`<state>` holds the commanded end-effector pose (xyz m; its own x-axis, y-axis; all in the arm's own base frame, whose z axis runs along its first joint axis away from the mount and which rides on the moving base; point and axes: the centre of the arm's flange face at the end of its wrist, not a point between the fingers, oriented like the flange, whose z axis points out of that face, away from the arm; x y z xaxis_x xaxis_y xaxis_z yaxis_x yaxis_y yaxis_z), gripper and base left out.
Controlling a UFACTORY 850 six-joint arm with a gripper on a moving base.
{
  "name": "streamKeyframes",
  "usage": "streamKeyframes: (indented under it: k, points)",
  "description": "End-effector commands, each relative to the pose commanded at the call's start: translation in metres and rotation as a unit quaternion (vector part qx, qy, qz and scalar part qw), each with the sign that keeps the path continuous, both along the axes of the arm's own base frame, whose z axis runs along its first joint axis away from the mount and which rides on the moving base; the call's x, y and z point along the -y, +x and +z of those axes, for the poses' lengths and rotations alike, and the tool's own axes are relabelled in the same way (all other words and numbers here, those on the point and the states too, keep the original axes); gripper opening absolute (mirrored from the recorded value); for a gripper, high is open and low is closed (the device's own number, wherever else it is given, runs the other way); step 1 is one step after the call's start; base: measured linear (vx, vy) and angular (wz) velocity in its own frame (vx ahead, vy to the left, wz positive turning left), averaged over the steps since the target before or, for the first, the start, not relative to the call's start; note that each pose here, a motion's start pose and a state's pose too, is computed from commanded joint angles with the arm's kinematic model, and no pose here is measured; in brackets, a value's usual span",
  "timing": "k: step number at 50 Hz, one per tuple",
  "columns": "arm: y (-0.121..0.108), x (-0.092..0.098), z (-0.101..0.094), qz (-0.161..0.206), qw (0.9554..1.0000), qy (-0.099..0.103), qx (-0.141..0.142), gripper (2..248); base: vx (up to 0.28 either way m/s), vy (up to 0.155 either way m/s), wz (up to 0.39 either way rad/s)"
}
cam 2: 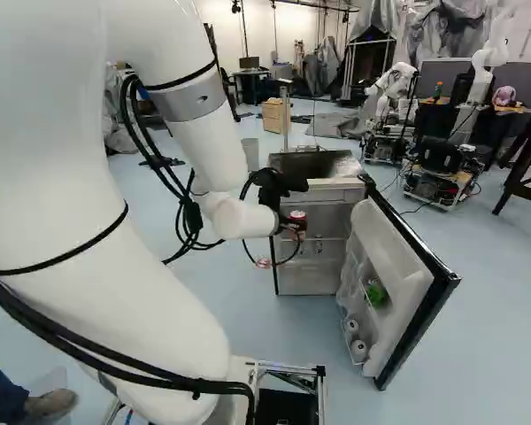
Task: Grab a drink from the fridge
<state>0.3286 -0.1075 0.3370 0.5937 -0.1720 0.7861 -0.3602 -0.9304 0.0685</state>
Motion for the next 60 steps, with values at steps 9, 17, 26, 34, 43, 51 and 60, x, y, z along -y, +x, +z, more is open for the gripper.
streamKeyframes:
  k: [9, 17, 26, 34, 43, 51, 60]
  points:
    - [0.012, 0.002, 0.006, 0.003, 0.9999, 0.008, -0.011, 90, 0.000, 0.000, 0.000]
    - [0.024, 0.004, 0.013, 0.004, 0.9999, 0.010, -0.009, 90, 0.000, 0.000, 0.000]
    - [0.027, 0.005, 0.022, 0.005, 1.0000, 0.007, 0.002, 90, 0.000, 0.000, 0.000]
    - [0.025, 0.004, 0.030, 0.005, 0.9999, 0.004, 0.012, 90, 0.000, 0.000, 0.000]
    - [0.022, 0.003, 0.039, 0.005, 0.9997, 0.000, 0.024, 90, 0.000, 0.000, 0.000]
    - [0.020, 0.003, 0.048, 0.006, 0.9994, -0.003, 0.035, 90, 0.000, 0.000, 0.000]
    - [0.025, 0.002, 0.057, 0.008, 0.9989, -0.006, 0.047, 90, 0.000, 0.000, 0.000]
